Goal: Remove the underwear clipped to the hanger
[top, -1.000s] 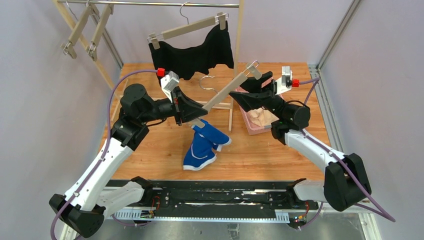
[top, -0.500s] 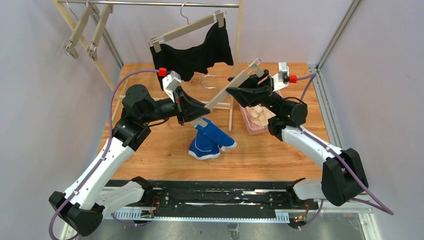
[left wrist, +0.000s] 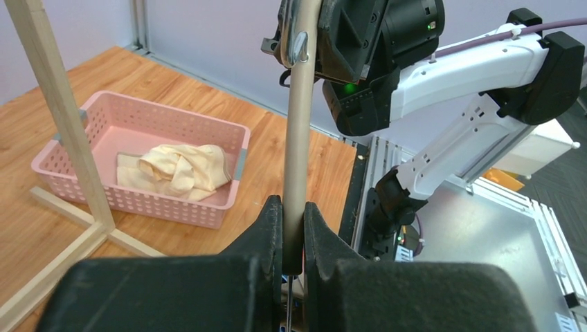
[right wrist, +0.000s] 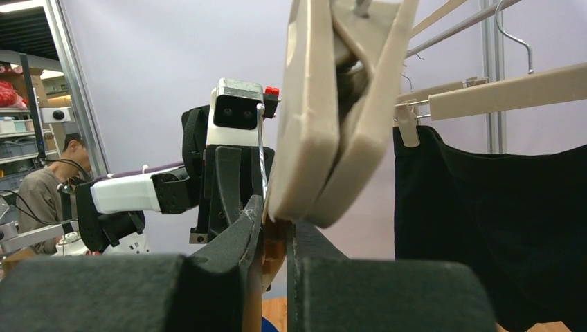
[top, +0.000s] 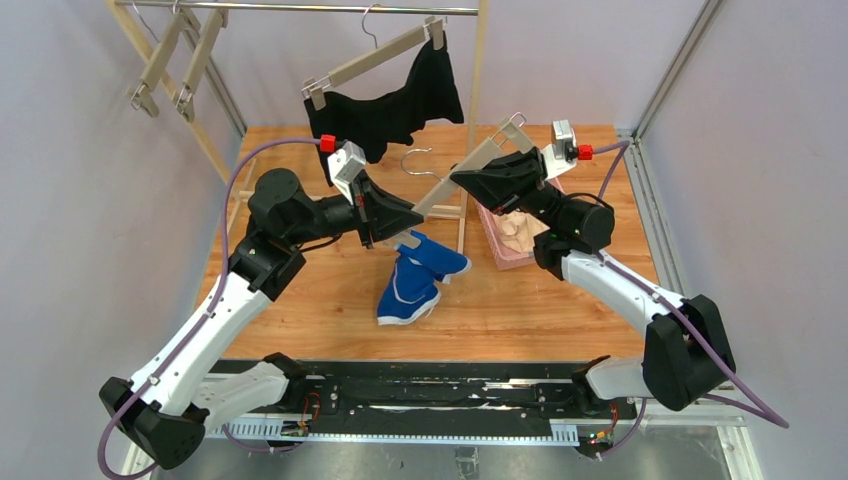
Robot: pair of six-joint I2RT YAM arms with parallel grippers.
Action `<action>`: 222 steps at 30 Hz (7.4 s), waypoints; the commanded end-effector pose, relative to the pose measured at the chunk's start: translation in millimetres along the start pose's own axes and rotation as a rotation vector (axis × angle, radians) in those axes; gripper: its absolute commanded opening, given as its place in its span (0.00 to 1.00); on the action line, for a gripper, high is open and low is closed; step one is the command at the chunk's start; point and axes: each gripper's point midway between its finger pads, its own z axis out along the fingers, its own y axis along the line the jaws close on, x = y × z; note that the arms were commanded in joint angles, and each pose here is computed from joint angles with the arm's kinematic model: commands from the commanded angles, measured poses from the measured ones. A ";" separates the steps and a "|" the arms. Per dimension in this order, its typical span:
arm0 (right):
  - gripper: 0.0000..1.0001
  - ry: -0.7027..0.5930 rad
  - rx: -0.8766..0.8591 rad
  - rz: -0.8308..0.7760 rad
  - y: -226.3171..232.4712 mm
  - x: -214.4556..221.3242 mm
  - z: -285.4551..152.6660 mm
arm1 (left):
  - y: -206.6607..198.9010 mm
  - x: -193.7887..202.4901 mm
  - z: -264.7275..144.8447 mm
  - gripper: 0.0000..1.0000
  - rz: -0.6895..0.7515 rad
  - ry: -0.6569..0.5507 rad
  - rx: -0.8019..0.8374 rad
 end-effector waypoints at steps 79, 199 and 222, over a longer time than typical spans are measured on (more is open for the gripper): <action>0.01 -0.023 -0.111 -0.052 39.6 -19.9 12.4 | -9.0 -8.4 5.5 0.02 0.094 -0.047 0.055; 0.01 0.738 1.286 -0.556 -129.2 -65.2 -192.9 | 200.7 -112.0 -215.0 0.00 0.214 0.385 -1.320; 0.01 0.837 1.237 -0.267 -202.5 43.2 -258.4 | 193.2 -173.2 -195.5 0.00 0.252 0.141 -1.088</action>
